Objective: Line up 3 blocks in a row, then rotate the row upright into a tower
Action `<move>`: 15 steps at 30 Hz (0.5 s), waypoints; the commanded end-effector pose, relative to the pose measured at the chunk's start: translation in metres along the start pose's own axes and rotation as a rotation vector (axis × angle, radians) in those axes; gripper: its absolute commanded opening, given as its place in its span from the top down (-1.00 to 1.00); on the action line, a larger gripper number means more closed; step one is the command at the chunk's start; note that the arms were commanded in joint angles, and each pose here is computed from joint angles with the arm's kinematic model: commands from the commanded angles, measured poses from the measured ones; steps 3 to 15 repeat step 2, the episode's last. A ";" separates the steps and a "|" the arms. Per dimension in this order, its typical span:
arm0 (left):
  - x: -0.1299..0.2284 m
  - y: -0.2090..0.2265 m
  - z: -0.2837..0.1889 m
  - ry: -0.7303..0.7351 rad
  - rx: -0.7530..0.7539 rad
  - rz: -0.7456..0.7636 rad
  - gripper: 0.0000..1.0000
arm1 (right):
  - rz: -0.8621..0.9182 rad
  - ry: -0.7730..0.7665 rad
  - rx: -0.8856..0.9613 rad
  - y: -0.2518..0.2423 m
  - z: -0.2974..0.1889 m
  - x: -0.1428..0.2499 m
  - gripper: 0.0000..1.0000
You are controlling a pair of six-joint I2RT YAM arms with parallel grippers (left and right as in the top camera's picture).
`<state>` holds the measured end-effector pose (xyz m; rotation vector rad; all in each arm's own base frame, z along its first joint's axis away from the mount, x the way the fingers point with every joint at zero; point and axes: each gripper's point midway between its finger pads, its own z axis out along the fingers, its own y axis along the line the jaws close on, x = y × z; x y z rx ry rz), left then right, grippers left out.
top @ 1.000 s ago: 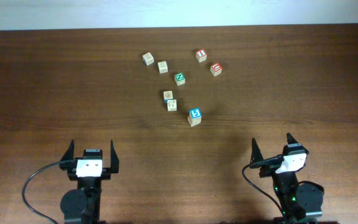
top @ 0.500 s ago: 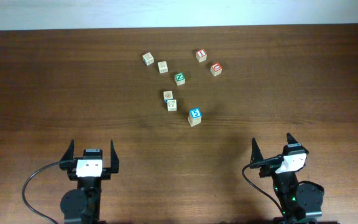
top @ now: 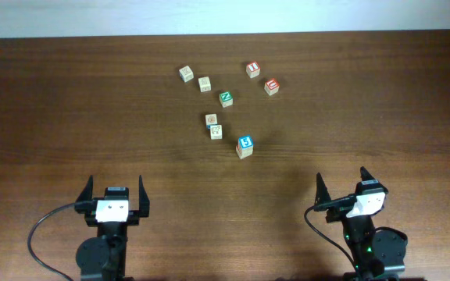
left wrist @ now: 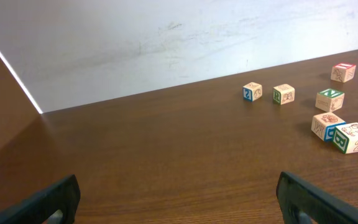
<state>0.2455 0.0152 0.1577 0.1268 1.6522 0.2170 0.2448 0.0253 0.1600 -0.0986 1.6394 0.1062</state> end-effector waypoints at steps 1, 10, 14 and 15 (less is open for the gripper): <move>0.001 -0.002 0.000 -0.005 0.009 0.016 -0.98 | 0.002 0.002 0.013 -0.002 0.000 0.003 -0.96; 0.001 -0.002 0.000 -0.005 0.009 0.016 -0.98 | 0.002 0.002 0.013 -0.002 0.000 0.003 -0.96; 0.001 -0.002 0.000 -0.005 0.009 0.016 -0.98 | 0.002 0.002 0.013 -0.002 0.000 0.003 -0.96; 0.001 -0.002 0.000 -0.005 0.009 0.016 -0.98 | 0.002 0.002 0.013 -0.002 0.000 0.003 -0.96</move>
